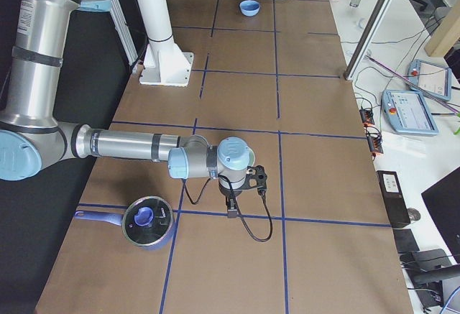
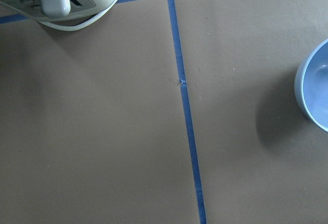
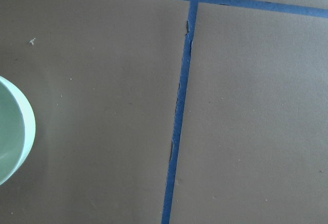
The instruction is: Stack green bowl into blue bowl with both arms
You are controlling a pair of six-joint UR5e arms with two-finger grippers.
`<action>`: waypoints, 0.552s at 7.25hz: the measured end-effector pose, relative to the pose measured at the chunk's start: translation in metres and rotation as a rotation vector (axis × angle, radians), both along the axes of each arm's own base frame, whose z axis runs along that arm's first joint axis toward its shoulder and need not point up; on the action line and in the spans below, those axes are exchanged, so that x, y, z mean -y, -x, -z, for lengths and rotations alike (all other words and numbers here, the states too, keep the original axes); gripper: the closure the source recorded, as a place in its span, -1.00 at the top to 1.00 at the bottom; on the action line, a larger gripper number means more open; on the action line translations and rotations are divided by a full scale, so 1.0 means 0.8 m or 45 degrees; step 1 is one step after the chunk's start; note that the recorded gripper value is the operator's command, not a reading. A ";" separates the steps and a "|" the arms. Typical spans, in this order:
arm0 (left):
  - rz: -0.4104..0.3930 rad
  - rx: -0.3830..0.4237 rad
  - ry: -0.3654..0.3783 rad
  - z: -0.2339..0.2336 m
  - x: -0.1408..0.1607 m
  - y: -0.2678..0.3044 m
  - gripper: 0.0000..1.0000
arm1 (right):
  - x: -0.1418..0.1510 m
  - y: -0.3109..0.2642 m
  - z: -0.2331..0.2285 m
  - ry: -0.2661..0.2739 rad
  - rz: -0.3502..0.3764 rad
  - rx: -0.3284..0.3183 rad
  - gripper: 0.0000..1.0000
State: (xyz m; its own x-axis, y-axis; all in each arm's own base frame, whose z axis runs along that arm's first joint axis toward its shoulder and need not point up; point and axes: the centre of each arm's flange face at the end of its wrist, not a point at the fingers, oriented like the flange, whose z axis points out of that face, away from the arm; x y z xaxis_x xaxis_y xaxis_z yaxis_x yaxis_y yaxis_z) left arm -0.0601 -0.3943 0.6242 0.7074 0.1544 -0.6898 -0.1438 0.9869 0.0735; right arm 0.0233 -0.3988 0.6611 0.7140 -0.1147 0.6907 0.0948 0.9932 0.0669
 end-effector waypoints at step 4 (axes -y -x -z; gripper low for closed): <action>-0.005 0.011 -0.039 0.015 0.009 0.000 1.00 | 0.008 0.004 0.009 -0.005 -0.008 0.004 1.00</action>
